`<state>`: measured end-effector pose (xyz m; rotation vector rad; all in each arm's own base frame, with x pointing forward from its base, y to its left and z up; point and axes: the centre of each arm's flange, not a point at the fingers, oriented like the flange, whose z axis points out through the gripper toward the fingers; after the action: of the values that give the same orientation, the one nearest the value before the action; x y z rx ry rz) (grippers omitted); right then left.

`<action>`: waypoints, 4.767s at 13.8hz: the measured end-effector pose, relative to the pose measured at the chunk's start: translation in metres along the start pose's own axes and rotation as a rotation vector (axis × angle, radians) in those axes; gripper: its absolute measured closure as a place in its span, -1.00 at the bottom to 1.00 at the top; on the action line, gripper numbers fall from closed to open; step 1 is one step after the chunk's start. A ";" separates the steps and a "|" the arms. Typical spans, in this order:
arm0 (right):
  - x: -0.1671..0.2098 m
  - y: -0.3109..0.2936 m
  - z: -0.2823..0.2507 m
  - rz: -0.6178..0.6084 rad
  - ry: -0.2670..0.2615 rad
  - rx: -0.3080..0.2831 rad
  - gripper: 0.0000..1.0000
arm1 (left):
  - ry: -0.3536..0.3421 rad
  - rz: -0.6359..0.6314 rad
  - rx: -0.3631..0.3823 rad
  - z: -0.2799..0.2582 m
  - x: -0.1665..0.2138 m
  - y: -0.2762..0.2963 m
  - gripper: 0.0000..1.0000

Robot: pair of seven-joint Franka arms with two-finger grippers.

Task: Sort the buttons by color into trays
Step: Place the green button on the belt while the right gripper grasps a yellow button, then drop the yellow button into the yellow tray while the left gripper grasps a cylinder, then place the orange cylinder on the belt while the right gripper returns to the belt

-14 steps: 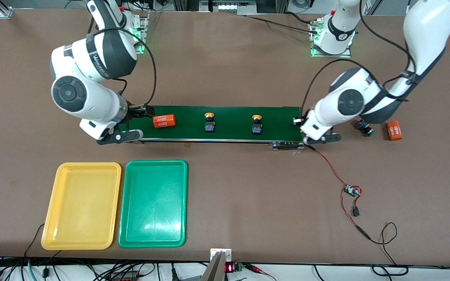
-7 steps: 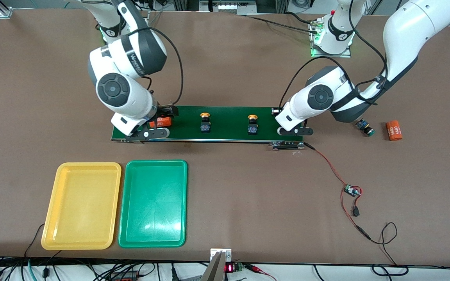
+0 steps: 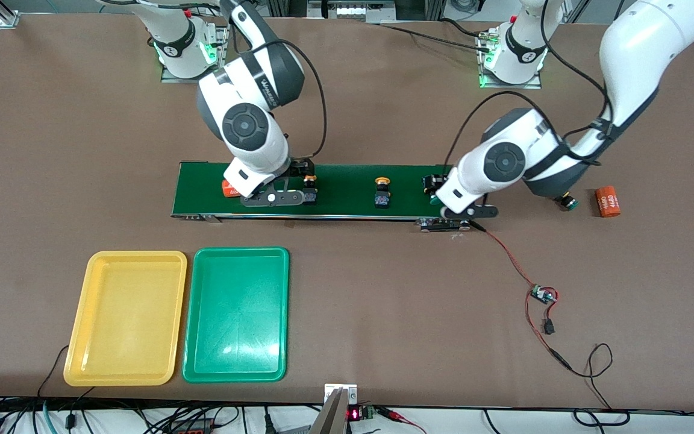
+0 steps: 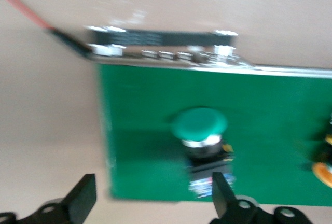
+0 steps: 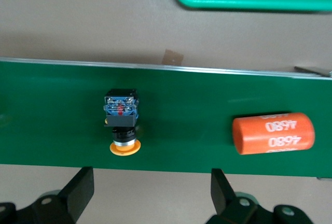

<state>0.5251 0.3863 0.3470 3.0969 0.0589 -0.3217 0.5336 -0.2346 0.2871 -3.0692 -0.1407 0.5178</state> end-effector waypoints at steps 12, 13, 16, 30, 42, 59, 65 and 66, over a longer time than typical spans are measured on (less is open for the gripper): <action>0.018 -0.010 0.079 0.029 -0.037 -0.046 -1.00 | -0.113 0.013 0.075 -0.035 0.086 -0.321 -1.00; 0.020 -0.011 0.086 0.031 -0.038 -0.049 -0.99 | -0.125 0.026 0.066 -0.023 0.088 -0.344 -1.00; 0.022 -0.010 0.099 0.037 -0.048 -0.059 -0.67 | -0.113 0.089 0.021 0.019 0.096 -0.401 -1.00; 0.109 0.129 0.002 0.240 0.004 0.025 0.20 | -0.022 0.390 0.037 0.091 0.080 -0.433 0.00; 0.207 0.326 0.093 0.231 0.218 -0.058 0.20 | 0.091 1.354 0.097 -0.033 0.034 -0.085 0.00; 0.134 0.166 -0.021 0.087 0.098 0.004 -1.00 | 0.016 1.405 0.194 -0.023 -0.004 0.009 -1.00; 0.078 0.052 0.003 0.132 0.058 -0.025 -1.00 | 0.055 0.872 0.140 -0.087 0.041 -0.176 -1.00; 0.072 0.041 0.006 0.142 0.056 -0.029 -1.00 | 0.058 0.764 0.125 -0.087 0.045 -0.201 -1.00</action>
<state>0.5961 0.3477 0.3276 3.0592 -0.1526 -0.2276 0.5875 -0.0313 0.3628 -2.9088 1.0465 0.4165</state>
